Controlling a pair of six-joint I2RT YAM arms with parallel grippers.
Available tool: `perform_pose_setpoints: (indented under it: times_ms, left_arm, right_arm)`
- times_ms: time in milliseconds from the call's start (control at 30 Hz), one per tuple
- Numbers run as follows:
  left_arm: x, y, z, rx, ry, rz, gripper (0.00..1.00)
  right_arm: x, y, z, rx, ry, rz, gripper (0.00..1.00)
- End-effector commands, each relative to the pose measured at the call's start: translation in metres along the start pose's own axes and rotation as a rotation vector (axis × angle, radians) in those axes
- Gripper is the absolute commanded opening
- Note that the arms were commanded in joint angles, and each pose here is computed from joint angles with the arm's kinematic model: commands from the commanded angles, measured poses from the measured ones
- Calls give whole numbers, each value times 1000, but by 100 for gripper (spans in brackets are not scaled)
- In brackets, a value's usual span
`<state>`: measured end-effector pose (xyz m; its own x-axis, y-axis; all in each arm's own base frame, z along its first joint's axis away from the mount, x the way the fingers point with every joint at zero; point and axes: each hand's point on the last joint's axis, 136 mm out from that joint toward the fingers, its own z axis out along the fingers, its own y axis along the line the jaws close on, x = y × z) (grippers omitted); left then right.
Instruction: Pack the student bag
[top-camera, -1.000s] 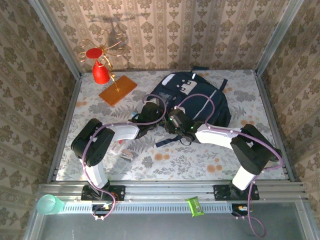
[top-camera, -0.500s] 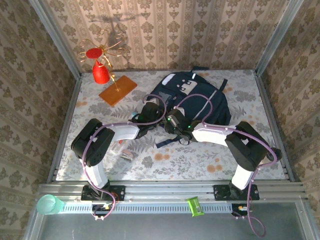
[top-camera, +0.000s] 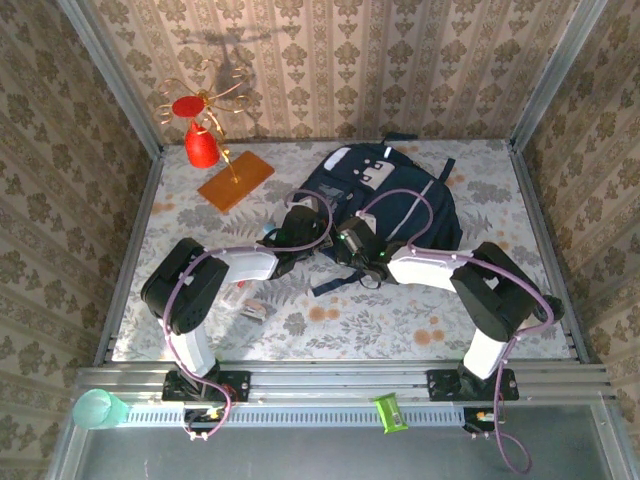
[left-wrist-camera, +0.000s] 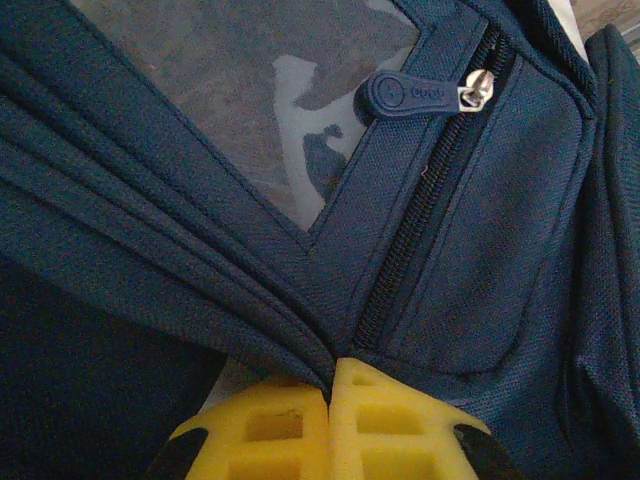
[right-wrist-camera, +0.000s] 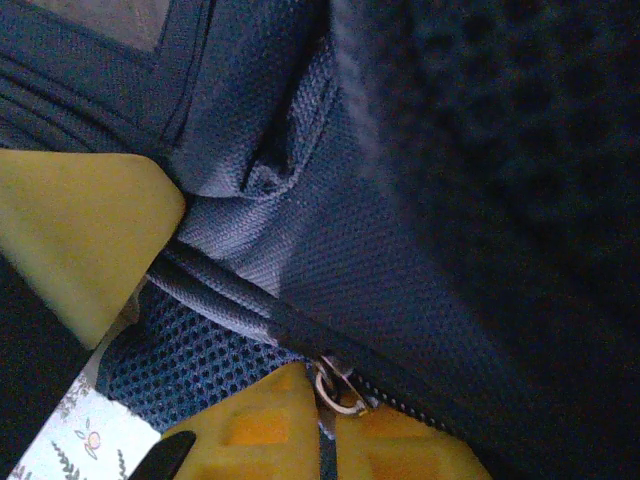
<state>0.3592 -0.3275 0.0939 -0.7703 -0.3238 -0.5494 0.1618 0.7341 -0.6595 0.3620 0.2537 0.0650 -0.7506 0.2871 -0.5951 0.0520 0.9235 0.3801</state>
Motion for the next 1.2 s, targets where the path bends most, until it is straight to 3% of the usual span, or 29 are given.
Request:
perform_pose_setpoints:
  times_ms: [0, 633, 800, 1033, 1167]
  left_arm:
    - [14, 7, -6, -21, 55, 56, 0]
    - [-10, 45, -13, -153, 5, 141, 0]
    - [-14, 53, -13, -172, -2, 144, 0]
    - [-26, 62, -18, -167, 0, 146, 0]
    - [-39, 69, -21, -163, 33, 174, 0]
  right_arm:
    - [-17, -14, -10, 25, -73, 43, 0]
    - [19, -33, -50, -100, 136, 90, 0]
    - [34, -55, -61, -64, 196, 86, 0]
    - [40, -94, -77, 1, 210, 22, 0]
    - [35, -93, -83, -18, 190, -35, 0]
